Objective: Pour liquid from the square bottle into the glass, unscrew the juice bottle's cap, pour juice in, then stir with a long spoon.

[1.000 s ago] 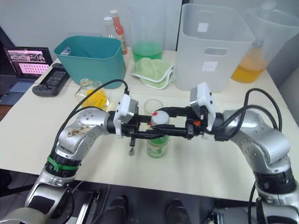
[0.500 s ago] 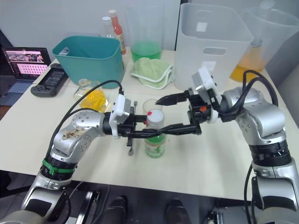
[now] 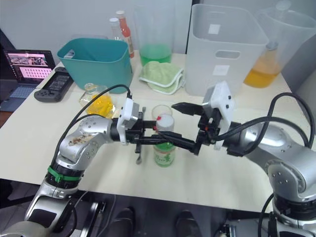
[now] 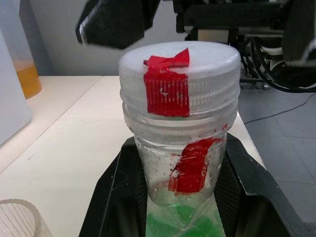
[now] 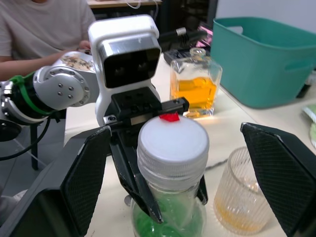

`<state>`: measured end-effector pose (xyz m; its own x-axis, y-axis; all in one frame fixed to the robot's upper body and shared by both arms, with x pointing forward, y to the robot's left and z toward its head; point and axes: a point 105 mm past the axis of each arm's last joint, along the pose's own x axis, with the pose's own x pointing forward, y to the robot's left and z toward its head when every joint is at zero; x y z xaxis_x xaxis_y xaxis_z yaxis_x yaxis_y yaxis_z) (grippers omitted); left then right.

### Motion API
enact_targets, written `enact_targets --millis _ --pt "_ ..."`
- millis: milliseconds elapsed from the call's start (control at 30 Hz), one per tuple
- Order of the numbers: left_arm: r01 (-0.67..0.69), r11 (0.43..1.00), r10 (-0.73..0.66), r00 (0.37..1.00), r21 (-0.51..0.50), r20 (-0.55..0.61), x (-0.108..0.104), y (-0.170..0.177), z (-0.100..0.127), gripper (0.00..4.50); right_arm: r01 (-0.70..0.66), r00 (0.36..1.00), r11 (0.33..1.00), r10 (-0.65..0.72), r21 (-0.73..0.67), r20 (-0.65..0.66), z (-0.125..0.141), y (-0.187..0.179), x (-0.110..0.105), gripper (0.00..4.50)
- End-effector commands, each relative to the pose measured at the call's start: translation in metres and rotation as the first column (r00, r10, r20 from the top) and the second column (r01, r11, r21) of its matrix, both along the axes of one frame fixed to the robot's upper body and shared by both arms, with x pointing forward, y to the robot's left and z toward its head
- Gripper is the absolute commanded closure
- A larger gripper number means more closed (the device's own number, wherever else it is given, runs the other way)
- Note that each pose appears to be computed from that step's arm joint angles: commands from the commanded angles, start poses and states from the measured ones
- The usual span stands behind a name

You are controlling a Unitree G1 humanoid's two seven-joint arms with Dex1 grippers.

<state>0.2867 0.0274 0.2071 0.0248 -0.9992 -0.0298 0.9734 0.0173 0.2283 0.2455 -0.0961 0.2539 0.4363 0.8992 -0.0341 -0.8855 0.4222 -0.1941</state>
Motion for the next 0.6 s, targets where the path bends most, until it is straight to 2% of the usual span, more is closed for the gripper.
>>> enact_targets --millis 33,267,300,367,500,533,600 --pt "0.012 1.0 -0.012 1.0 0.019 -0.004 0.001 -0.005 -0.004 3.15 0.047 0.998 0.999 -0.047 0.016 0.044 0.007 -0.001 -0.003 0.03" --pt "0.027 0.999 -0.027 1.0 0.02 -0.001 0.001 -0.008 -0.004 3.15 0.054 0.998 0.997 -0.055 0.056 0.023 0.003 0.008 -0.003 0.03" --pt "0.026 0.999 -0.026 1.0 0.021 0.0 0.001 -0.007 -0.004 3.15 0.048 0.999 0.997 -0.049 0.063 0.018 0.002 0.009 -0.004 0.56" --pt "0.025 0.999 -0.025 1.0 0.021 0.0 0.0 -0.007 -0.005 3.15 0.039 0.999 0.997 -0.04 0.071 0.01 0.001 0.012 -0.005 1.12" --pt "0.014 1.0 -0.015 1.0 0.023 0.002 0.001 -0.005 -0.004 3.15 0.023 1.0 0.997 -0.023 0.071 0.008 0.0 0.013 -0.006 2.54" --pt "0.012 1.0 -0.012 1.0 0.023 0.003 0.0 -0.005 -0.004 3.15 0.012 1.0 0.997 -0.012 0.07 0.006 0.0 0.013 -0.006 2.79" --pt "0.005 1.0 -0.005 1.0 0.023 0.005 0.0 -0.004 -0.004 3.15 -0.023 1.0 0.999 0.023 0.05 0.002 -0.002 0.014 -0.007 2.82"
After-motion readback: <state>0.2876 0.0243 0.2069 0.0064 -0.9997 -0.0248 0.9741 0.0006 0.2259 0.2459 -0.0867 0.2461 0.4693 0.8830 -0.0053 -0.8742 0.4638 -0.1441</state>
